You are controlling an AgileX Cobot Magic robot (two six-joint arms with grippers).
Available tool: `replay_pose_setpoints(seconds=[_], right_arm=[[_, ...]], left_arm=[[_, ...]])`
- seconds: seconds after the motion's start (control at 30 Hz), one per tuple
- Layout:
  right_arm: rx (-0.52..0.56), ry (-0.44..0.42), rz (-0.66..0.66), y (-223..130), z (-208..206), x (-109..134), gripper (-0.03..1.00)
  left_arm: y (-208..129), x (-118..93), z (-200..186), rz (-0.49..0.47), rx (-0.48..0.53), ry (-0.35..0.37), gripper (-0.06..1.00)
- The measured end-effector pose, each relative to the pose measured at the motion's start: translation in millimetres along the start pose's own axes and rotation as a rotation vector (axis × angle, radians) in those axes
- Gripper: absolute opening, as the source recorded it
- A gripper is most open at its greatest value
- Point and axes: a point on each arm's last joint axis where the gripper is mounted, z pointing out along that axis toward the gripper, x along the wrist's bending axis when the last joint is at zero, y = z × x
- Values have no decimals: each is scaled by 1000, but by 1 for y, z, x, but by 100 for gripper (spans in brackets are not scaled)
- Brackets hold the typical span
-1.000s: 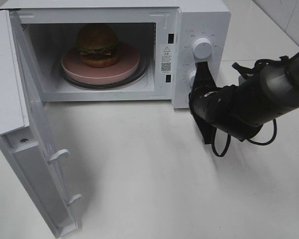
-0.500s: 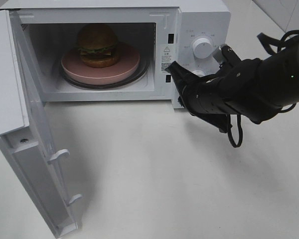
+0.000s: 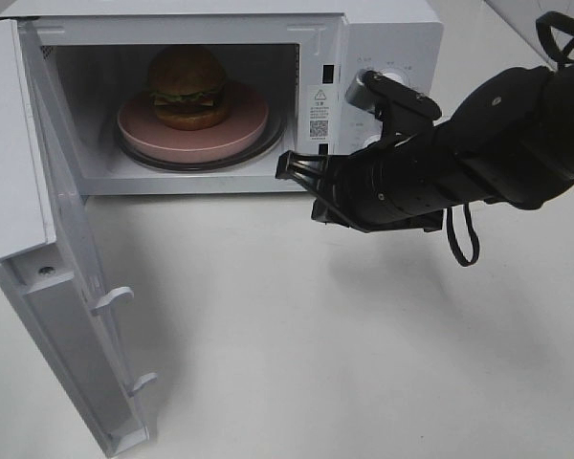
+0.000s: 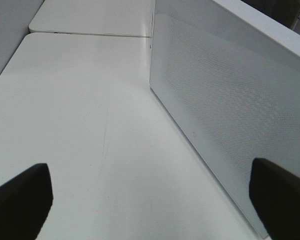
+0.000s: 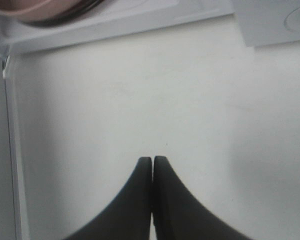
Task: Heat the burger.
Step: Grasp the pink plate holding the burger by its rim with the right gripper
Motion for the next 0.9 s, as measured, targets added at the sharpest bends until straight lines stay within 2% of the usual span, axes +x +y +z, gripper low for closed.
replay_pose_setpoints(seconds=[0.1,0.17,0.2,0.27,0.3,0.37,0.4,0.47,0.5,0.57,0.67,0.73,0.77,0.83,0.9], right_arm=[[21,7,-32,-2,-1,1,0],[76,22,-118,-6,-5,3,0],[76,22,-118,-6,-5,3,0],[124,27,-276,-9,-13,4,1],[124,27,-276,-9,-13,4,1],[159,14,-426,-11,-20,3,1],[159,14,-426,-11,-20,3,1],[207,-11,-586,-13,-28,1,1],[207,-11,-586,-13,-28,1,1],[266,-46,-733,-11,-37,-1,1],[288,-60,-777,-10,-40,-1,2],[388,-106,-944,-3,-50,0,2],[388,-106,-944,-3,-50,0,2],[471,-110,-1066,0,-57,1,2],[488,-106,-1101,1,-58,2,2]], left_arm=[[0,0,0,0,0,0,99],[0,0,0,0,0,0,99],[0,0,0,0,0,0,99],[0,0,0,0,0,0,99],[0,0,0,0,0,0,99],[0,0,0,0,0,0,99],[0,0,0,0,0,0,99],[0,0,0,0,0,0,99],[0,0,0,0,0,0,99],[0,0,0,0,0,0,99],[0,0,0,0,0,0,99],[0,0,0,0,0,0,99],[0,0,0,0,0,0,99],[0,0,0,0,0,0,99],[0,0,0,0,0,0,99]])
